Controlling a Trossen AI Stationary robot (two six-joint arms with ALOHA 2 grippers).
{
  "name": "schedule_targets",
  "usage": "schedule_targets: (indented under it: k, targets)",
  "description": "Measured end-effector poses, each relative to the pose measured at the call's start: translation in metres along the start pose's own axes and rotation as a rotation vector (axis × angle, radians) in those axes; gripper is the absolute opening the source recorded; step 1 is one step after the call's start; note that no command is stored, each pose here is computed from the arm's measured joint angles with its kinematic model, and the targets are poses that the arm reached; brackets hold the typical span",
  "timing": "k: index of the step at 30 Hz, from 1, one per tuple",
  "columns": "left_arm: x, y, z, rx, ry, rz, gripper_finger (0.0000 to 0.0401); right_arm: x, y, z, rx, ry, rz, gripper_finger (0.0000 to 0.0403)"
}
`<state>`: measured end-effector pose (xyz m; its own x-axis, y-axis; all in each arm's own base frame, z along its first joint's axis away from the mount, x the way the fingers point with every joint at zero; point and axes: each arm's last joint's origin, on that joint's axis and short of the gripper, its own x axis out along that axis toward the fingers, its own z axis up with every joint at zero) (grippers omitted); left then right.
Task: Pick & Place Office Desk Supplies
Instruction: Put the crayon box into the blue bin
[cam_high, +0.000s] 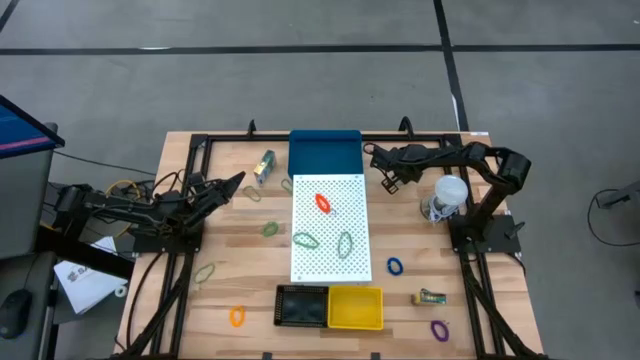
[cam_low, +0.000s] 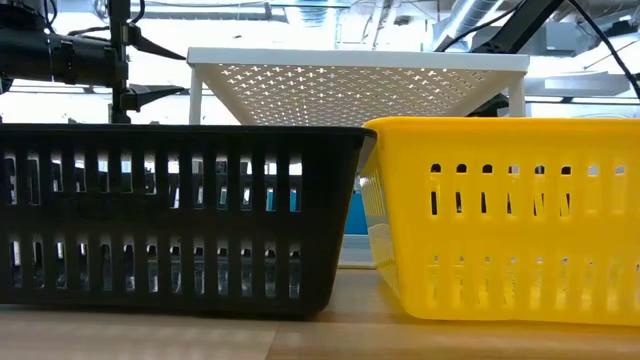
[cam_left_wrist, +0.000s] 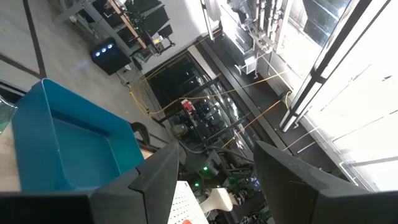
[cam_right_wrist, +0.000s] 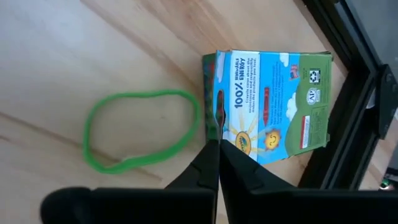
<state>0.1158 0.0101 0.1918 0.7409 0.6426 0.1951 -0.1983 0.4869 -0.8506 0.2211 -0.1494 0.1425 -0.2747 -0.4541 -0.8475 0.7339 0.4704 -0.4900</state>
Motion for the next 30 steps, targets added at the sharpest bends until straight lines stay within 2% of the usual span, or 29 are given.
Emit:
schedule_targets:
  k: [6, 13, 23, 30]
  targets:
    - [0.0, 0.0, 0.0, 0.0, 0.0, 0.0, 0.0205, -0.007, 0.007, -0.005, -0.037, -0.019, -0.037, 0.0001]
    - [0.0, 0.0, 0.0, 0.003, 0.002, 0.002, 0.0205, -0.021, 0.01, -0.01, 0.001, -0.061, -0.02, 0.0]
    - [0.0, 0.0, 0.0, 0.003, 0.002, 0.002, 0.0205, -0.053, -0.025, -0.013, 0.189, -0.17, 0.016, 0.0]
    - [0.0, 0.001, -0.001, 0.008, 0.005, 0.005, 0.0205, -0.077, -0.042, -0.02, 0.264, -0.254, 0.11, 0.0]
